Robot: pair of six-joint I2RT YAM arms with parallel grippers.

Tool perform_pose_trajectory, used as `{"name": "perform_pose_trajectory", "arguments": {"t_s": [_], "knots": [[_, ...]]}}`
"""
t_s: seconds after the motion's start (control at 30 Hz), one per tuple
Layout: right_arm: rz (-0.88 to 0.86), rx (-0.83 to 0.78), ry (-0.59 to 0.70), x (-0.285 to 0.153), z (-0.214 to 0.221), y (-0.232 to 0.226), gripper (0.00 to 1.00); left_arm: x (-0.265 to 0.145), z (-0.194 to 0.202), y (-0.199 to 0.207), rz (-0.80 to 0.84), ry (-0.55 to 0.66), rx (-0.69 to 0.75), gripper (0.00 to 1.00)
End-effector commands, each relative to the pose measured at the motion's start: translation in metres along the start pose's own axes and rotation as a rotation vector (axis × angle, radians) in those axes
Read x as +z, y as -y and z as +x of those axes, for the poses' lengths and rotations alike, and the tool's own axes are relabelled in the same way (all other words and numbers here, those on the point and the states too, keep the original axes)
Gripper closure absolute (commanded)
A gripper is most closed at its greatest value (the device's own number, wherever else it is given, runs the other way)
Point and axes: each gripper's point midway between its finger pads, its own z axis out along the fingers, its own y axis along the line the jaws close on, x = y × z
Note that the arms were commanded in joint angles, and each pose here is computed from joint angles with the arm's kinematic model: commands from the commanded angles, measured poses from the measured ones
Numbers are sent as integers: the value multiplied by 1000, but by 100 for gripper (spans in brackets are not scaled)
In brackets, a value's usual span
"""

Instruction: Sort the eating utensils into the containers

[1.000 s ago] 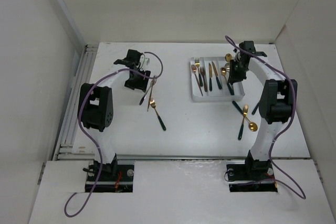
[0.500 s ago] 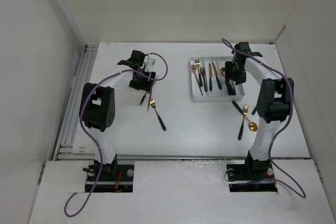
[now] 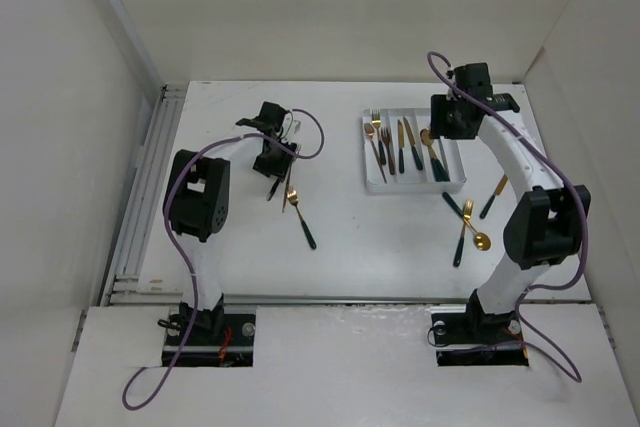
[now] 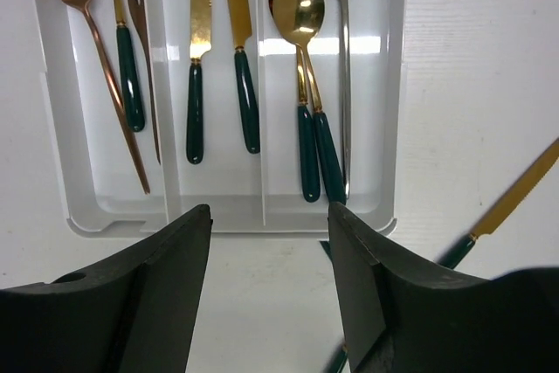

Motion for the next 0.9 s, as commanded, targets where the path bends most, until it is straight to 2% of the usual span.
{"name": "perform_pose_trajectory", "arguments": {"t_s": [0.0,0.1,0.2,0.27,0.3,0.33,0.43,0.47,0.6,0.77,0.8,0.87], "knots": [[-20,9,21,-6,2,-3,38,-4,-15,3,27,27,7,59],[-22,18,30,-12,2,-3,38,3,-11,11,52,4,14,51],[-22,18,30,-11,5,-3,38,11,-5,20,61,-20,33,51],[-22,18,30,-11,5,-3,38,16,-2,23,27,-36,56,55],[-23,19,39,-15,3,-3,38,20,1,22,0,-47,65,58],[-22,18,30,-13,7,-2,38,27,6,17,-48,-70,76,70],[-32,28,39,-17,5,-4,38,32,13,14,-62,-91,68,97],[-33,28,48,-20,3,-4,38,33,18,17,-45,-102,67,100],[-37,38,69,-27,-2,-5,38,31,19,24,-7,-98,65,100],[-39,26,93,-41,-2,-14,38,-4,-12,9,-77,24,55,100],[-30,26,94,-41,-3,-12,38,-32,-33,-1,-175,116,61,100],[-43,10,94,-44,1,-24,38,-58,-57,-10,-277,231,111,100]]}}
